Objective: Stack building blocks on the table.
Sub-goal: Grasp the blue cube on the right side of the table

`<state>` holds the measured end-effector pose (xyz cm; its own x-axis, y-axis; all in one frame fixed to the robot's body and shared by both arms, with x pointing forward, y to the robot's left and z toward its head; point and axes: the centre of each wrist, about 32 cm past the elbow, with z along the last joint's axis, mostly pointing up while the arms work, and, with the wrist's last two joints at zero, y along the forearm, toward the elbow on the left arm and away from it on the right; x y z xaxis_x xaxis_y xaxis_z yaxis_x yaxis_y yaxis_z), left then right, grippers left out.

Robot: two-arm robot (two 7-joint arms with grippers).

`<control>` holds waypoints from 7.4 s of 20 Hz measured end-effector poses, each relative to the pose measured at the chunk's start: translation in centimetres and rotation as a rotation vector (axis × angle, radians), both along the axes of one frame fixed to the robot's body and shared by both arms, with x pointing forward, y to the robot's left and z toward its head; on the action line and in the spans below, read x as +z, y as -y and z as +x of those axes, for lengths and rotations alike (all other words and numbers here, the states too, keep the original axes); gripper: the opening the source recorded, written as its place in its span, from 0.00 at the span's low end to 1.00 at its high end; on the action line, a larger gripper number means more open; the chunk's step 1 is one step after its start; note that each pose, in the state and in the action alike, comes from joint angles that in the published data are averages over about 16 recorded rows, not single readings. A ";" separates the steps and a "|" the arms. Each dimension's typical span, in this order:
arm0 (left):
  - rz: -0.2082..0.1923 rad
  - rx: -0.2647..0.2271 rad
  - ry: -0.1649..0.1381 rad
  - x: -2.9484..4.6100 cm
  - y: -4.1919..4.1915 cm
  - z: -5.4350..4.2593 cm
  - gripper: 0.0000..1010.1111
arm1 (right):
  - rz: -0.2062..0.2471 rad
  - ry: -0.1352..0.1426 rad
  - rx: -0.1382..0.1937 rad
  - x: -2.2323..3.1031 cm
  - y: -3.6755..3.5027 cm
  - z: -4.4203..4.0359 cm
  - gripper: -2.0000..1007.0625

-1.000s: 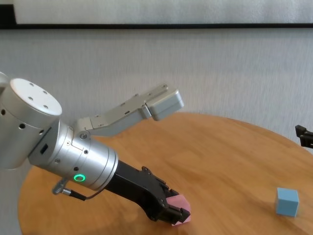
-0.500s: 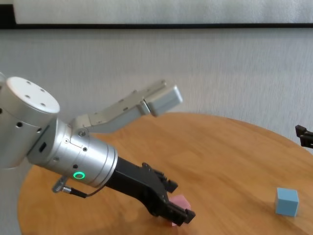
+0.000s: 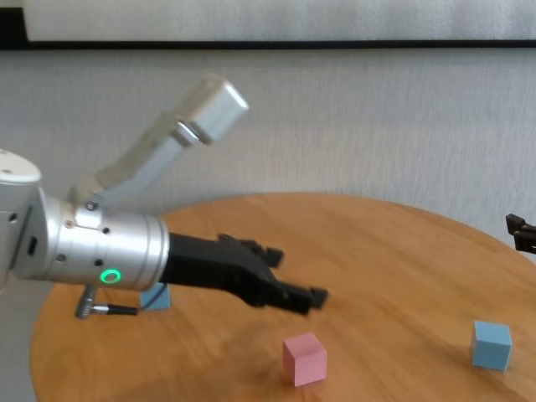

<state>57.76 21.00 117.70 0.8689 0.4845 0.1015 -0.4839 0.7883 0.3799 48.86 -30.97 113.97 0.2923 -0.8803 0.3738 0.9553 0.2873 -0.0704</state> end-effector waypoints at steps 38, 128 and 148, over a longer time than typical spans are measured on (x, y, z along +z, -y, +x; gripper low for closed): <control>-0.362 0.322 0.225 -1.99 -3.57 -3.05 0.99 | 0.012 -0.042 0.096 1.43 1.70 0.12 1.00; -0.351 0.311 0.215 -1.86 -3.47 -2.94 0.99 | -0.167 -0.565 0.387 1.70 2.49 5.53 0.97; -0.351 0.311 0.215 -1.86 -3.48 -2.94 0.99 | -0.167 -0.563 0.391 1.75 2.53 5.46 0.46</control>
<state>54.83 24.47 115.83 0.6557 0.7536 0.0471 -0.7538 0.6569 -0.0155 54.32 -33.50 115.73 0.7639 -0.6154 0.1941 0.5898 0.5439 -0.5970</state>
